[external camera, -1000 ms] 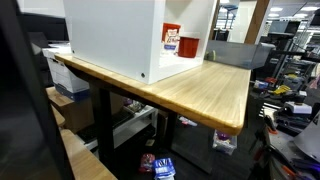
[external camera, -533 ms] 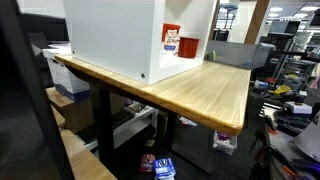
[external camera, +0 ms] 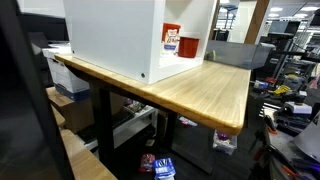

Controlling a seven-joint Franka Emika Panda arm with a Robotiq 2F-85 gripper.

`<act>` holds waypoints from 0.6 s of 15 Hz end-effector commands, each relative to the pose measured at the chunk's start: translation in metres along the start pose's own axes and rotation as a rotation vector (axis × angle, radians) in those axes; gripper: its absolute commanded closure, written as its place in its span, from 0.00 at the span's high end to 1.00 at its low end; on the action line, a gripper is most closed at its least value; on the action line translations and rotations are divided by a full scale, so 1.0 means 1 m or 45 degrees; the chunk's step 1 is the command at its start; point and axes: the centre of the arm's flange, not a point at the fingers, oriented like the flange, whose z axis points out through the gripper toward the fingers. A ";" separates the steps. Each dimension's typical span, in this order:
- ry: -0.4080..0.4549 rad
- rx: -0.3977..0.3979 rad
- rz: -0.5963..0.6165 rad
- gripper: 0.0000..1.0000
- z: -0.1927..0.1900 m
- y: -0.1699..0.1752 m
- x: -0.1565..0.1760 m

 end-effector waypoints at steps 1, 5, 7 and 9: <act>-0.024 -0.045 -0.032 0.62 -0.011 0.005 0.001; -0.036 -0.069 -0.031 0.48 -0.013 0.004 0.000; -0.039 -0.081 -0.032 0.34 -0.014 0.003 0.000; -0.042 -0.097 -0.028 0.21 -0.023 0.000 0.000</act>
